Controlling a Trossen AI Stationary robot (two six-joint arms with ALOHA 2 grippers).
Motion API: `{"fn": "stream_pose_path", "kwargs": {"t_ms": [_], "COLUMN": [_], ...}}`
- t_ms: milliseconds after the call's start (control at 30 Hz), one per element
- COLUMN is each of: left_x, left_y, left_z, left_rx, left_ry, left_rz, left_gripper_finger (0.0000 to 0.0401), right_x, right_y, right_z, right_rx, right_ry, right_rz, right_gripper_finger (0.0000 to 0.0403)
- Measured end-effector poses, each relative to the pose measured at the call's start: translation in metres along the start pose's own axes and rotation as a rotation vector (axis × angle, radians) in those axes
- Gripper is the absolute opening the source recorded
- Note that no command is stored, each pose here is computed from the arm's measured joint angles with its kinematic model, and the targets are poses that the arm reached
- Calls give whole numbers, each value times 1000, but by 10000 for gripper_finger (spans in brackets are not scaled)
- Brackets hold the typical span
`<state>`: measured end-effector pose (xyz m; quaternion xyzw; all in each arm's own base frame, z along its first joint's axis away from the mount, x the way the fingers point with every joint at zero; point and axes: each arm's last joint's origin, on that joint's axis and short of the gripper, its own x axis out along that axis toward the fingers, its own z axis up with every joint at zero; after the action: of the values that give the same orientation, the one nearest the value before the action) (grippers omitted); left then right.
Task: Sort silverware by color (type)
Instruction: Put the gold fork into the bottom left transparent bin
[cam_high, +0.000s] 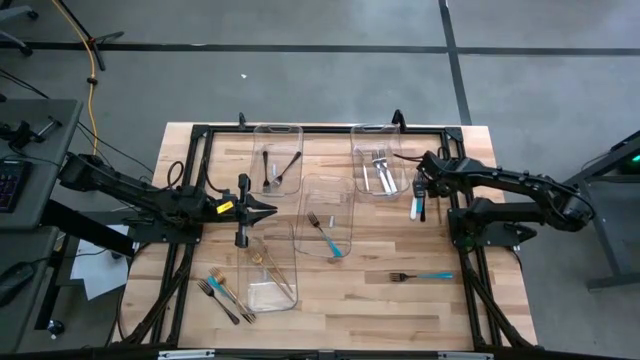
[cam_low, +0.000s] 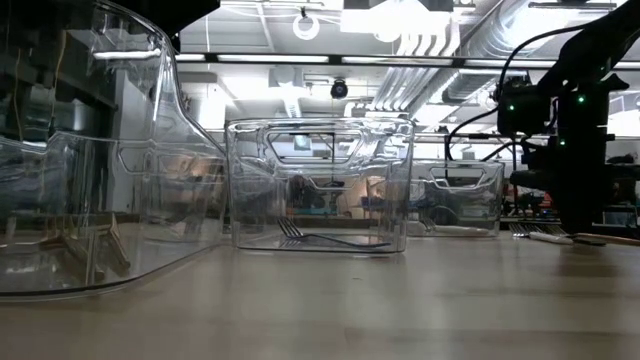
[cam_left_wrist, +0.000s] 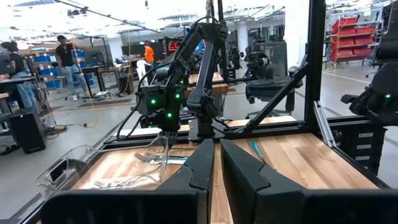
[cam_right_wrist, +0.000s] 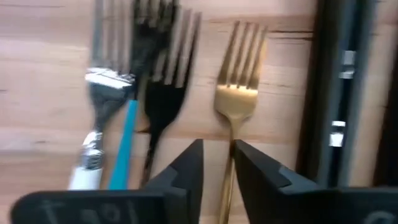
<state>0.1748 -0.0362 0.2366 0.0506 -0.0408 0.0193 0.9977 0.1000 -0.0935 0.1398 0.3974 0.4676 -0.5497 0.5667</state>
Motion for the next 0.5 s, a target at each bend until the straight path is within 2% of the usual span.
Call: {"fn": "stream_pose_path", "kwargs": {"t_ms": [200, 500], "left_x": [0, 0], "left_y": [0, 0], "left_z": [0, 0], "left_rx": [0, 0], "left_ry": [0, 0], "left_rz": [0, 0], "left_gripper_finger": [24, 24], "right_x": [0, 4], "right_y": [-3, -5], "right_z": [-1, -5], "right_rx": [0, 64], "right_ry": [-10, 5], "right_rz": [-45, -64], "right_gripper_finger": [132, 126]}}
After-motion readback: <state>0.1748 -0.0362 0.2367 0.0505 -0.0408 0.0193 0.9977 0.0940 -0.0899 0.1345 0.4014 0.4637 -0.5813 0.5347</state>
